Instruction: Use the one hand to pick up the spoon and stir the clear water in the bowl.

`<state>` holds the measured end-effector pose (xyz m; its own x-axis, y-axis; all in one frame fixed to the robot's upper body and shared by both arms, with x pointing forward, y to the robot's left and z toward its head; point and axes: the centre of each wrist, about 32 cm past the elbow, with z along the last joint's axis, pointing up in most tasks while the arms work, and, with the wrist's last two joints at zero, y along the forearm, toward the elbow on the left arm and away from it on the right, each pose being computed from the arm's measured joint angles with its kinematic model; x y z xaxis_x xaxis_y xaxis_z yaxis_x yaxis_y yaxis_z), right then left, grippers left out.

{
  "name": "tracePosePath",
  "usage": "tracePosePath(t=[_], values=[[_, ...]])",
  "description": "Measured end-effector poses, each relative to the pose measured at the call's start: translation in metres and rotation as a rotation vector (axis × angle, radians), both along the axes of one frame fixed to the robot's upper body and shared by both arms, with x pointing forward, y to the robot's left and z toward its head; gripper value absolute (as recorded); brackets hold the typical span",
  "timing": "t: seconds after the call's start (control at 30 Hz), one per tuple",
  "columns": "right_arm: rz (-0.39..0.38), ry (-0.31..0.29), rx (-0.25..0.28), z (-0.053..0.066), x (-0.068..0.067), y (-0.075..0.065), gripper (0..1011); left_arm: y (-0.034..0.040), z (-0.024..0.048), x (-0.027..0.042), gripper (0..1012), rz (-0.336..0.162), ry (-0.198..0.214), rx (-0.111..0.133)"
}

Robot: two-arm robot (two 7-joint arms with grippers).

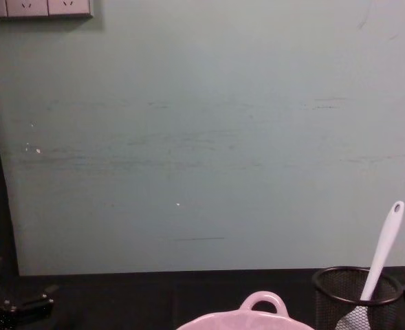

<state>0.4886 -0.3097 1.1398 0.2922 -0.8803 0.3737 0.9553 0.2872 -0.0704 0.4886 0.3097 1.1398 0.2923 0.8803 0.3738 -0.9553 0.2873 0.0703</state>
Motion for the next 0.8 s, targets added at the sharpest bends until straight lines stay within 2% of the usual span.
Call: tracePosePath(t=[0.8], values=[[0.000, 0.000, 0.000, 0.0000, 0.0000, 0.0000, 1004, 0.0000, 0.0000, 0.0000, 1005, 0.000, 0.000, 0.000]])
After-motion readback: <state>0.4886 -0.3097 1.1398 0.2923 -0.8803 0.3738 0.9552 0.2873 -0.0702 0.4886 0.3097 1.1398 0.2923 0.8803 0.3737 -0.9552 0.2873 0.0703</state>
